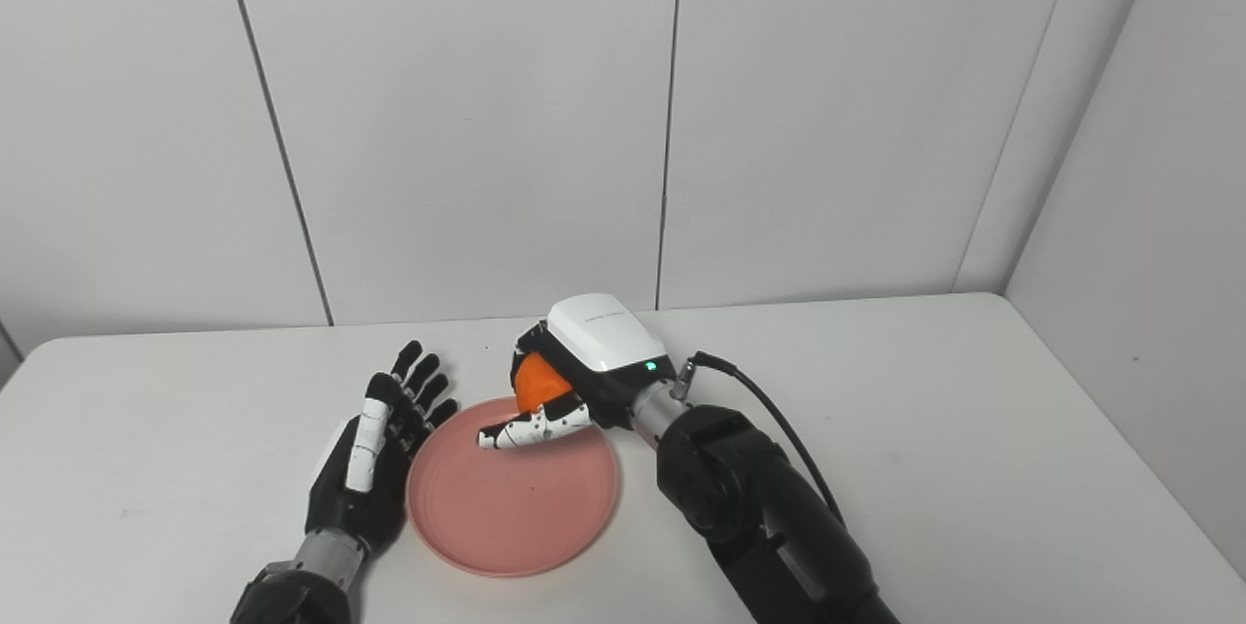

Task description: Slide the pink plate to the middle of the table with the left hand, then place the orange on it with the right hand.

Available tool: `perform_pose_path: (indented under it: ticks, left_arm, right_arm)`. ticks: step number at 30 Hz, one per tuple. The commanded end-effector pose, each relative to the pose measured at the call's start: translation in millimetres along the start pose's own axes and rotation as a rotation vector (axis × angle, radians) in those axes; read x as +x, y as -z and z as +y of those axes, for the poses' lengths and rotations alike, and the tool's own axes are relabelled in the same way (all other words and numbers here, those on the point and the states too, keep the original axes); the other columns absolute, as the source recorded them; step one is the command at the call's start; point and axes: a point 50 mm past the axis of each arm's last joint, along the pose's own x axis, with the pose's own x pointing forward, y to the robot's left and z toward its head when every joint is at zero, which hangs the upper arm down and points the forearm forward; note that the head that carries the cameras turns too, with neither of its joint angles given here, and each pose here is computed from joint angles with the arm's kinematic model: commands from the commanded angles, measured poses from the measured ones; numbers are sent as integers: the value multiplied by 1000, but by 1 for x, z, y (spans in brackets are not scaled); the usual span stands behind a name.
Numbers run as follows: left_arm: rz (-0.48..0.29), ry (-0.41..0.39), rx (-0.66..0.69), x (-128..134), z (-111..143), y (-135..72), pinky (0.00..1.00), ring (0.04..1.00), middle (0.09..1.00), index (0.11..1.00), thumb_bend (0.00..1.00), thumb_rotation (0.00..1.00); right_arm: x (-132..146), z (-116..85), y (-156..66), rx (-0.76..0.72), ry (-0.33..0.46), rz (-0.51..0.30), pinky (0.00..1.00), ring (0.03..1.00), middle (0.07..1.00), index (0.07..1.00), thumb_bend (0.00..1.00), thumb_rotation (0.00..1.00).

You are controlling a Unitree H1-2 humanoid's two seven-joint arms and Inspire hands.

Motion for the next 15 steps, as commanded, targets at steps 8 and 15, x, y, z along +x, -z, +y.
perform_pose_path:
  ticks: [8,15]
  left_arm:
    - [77,-16,-7,-10,2,15,976,1000,1000,1000,955,812]
    - [84,-18,-6,-10,1,15,982,1000,1000,1000,928,814]
  right_arm:
    - [8,8,-2,-12,50,-48,181,238,302,365,487,599]
    - [9,21,3,-36,25,-46,258,331,404,531,481,604]
